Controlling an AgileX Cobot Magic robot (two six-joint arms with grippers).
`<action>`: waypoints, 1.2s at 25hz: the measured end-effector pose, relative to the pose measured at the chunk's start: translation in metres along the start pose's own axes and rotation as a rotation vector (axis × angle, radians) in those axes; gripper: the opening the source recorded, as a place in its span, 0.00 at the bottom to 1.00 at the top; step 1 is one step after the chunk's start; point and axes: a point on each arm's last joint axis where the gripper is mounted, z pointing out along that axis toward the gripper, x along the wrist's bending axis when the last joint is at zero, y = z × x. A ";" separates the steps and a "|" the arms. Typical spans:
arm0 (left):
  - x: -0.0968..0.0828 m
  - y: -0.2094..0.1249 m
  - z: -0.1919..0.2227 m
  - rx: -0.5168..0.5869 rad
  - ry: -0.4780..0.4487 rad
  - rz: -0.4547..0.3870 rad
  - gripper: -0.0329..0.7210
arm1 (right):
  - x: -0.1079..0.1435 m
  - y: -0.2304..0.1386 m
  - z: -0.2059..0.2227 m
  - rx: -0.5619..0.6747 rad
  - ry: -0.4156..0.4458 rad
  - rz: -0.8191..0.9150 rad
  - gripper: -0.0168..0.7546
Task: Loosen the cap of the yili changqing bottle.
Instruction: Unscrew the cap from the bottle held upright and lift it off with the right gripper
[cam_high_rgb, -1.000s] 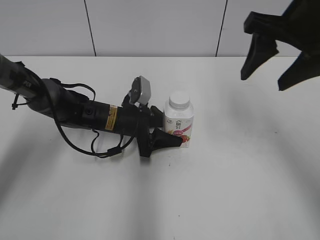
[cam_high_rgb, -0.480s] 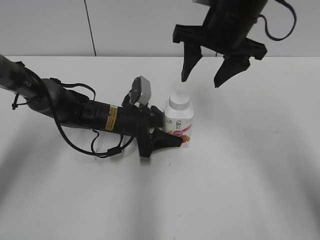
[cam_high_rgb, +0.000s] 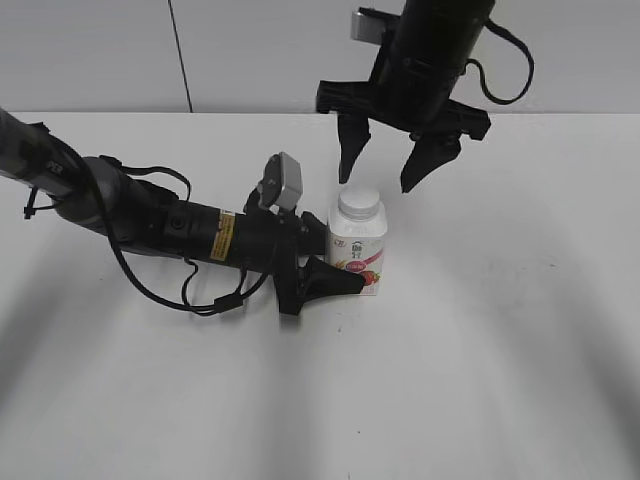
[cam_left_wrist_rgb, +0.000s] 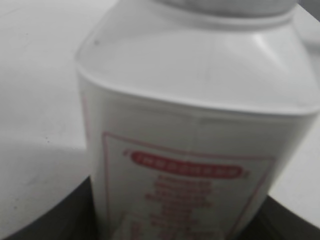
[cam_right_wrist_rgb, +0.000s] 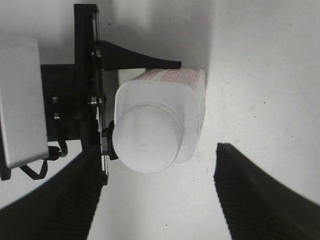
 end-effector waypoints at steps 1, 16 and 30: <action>0.000 0.000 0.000 0.000 0.000 0.000 0.59 | 0.000 0.000 0.002 0.002 -0.001 0.002 0.74; 0.000 0.000 0.000 0.001 -0.001 0.002 0.59 | 0.007 0.004 0.007 -0.052 0.011 -0.010 0.74; 0.000 0.000 0.000 0.001 -0.001 0.002 0.59 | 0.003 0.005 0.023 -0.004 -0.013 0.004 0.68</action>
